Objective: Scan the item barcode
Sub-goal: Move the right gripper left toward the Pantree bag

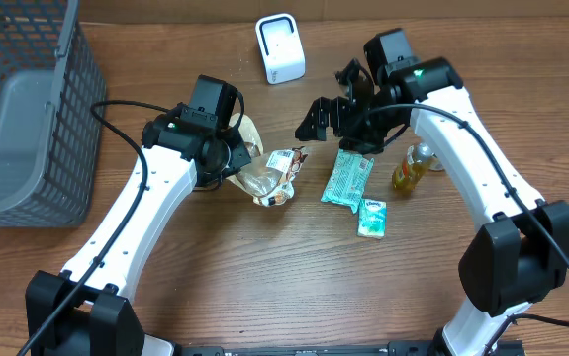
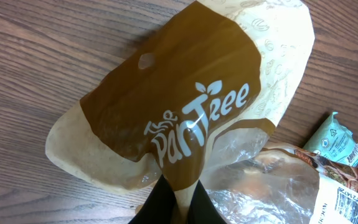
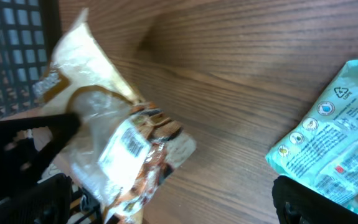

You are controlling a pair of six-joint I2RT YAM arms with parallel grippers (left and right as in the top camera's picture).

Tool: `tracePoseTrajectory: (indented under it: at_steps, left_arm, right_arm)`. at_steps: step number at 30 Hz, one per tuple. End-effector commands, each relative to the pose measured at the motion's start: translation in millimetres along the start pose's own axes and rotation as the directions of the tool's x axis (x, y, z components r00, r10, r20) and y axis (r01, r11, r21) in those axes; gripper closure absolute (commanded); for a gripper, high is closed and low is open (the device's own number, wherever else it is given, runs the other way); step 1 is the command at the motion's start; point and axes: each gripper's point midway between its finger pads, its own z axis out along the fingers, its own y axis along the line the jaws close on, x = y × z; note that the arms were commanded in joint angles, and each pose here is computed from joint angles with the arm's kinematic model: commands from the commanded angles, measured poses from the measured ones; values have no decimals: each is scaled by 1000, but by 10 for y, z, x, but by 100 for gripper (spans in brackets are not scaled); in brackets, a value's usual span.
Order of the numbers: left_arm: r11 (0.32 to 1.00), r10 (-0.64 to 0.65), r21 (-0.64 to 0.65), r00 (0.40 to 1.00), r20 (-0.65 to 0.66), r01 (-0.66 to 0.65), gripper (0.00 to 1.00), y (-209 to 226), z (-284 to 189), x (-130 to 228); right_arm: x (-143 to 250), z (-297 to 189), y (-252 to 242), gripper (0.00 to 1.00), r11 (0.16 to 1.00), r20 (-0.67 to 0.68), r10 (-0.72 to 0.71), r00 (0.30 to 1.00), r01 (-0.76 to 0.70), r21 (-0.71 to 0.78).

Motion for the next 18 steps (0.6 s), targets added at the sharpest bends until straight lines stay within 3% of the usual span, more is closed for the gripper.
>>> tracePoseTrajectory:
  at_steps: [1,18]
  left_arm:
    - [1000,-14,-1,1000,26,14,96,13,-48,-56]
    - [1000,13,26,1000,5,-13,96,-33,-48,-20]
  right_arm:
    - [27,-7,2,0,999,3,38,999,-38,-7]
    - [201,312,-89,0,999,-42,54,998,-54,4]
